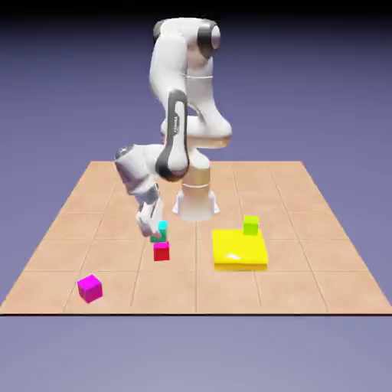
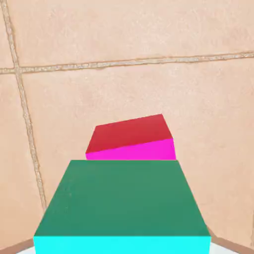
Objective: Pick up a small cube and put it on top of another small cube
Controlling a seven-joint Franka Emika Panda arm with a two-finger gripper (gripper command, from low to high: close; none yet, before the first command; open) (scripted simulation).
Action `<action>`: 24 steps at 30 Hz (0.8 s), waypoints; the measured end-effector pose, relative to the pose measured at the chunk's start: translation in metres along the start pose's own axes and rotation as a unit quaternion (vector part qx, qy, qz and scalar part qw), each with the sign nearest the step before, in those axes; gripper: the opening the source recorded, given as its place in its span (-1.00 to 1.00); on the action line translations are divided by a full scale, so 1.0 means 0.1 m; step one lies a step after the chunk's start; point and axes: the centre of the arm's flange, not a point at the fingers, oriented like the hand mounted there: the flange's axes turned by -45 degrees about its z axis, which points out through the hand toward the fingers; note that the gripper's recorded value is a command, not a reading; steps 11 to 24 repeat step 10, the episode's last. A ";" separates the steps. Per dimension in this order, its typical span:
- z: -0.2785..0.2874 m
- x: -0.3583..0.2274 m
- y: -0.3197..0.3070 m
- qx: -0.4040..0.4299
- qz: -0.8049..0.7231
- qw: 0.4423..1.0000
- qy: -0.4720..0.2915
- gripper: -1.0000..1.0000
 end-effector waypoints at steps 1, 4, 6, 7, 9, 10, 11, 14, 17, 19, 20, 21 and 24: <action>0.02 -0.04 -0.02 -0.003 -0.008 1.000 0.000 1.00; -0.17 0.02 -0.01 0.004 0.005 1.000 -0.004 1.00; -0.33 -0.01 -0.03 0.004 0.002 1.000 -0.006 1.00; -0.40 -0.02 -0.03 0.004 0.002 1.000 -0.006 1.00; -0.56 -0.03 -0.01 0.003 0.003 1.000 -0.004 1.00; -0.63 -0.03 0.00 0.002 0.003 1.000 -0.002 1.00; -0.63 -0.03 0.00 0.002 0.003 1.000 -0.002 1.00; -0.63 -0.03 0.00 0.002 0.003 1.000 -0.002 1.00; -0.63 -0.03 0.00 0.002 0.003 1.000 -0.002 1.00; -0.63 -0.03 0.00 0.002 0.003 1.000 -0.002 1.00; -0.63 -0.03 0.00 0.002 0.003 1.000 -0.002 1.00; -0.63 -0.03 0.00 0.002 0.003 1.000 -0.002 1.00; -0.63 -0.03 0.00 0.002 0.003 1.000 -0.002 1.00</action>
